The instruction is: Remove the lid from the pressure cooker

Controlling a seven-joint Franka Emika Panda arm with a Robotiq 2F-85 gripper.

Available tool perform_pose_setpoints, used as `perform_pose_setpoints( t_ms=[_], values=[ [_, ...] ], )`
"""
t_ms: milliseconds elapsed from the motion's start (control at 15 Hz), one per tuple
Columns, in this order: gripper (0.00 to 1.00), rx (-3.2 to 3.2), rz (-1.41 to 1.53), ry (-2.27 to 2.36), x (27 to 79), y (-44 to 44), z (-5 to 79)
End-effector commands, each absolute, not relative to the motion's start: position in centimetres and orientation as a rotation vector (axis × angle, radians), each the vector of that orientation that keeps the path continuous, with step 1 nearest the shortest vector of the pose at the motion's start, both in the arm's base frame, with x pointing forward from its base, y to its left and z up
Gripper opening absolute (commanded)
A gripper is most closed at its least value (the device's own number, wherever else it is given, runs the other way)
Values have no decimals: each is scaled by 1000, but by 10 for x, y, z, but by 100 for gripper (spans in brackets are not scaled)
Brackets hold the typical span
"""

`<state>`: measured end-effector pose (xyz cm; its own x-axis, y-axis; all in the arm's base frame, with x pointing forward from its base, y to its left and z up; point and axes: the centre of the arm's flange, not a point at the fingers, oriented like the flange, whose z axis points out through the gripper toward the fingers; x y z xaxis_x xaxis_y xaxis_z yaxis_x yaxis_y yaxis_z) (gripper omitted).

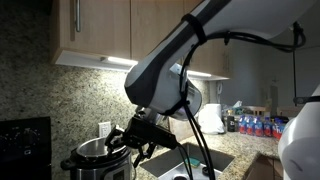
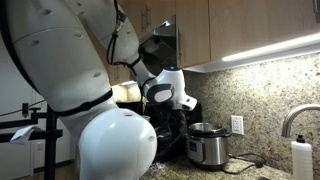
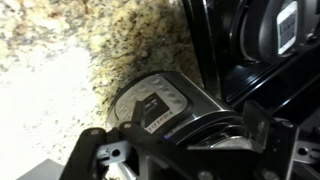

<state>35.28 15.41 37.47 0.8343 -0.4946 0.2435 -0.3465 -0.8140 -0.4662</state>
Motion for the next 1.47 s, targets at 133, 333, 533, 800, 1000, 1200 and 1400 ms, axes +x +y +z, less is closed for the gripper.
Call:
perform_pose_setpoints(
  t_ms=[133, 333, 533, 800, 1000, 1200, 1400],
  values=[
    [100, -2952, -354, 661, 350, 133, 456],
    [100, -3156, -265, 624, 350, 118, 484],
    [100, -3304, -223, 563, 346, 96, 531],
    [100, -3306, -172, 544, 336, 75, 586],
    [100, -3272, -203, 583, 335, 73, 582],
    [100, -3273, -198, 577, 336, 74, 582],
    [100, -3274, -195, 577, 336, 74, 582]
  ],
)
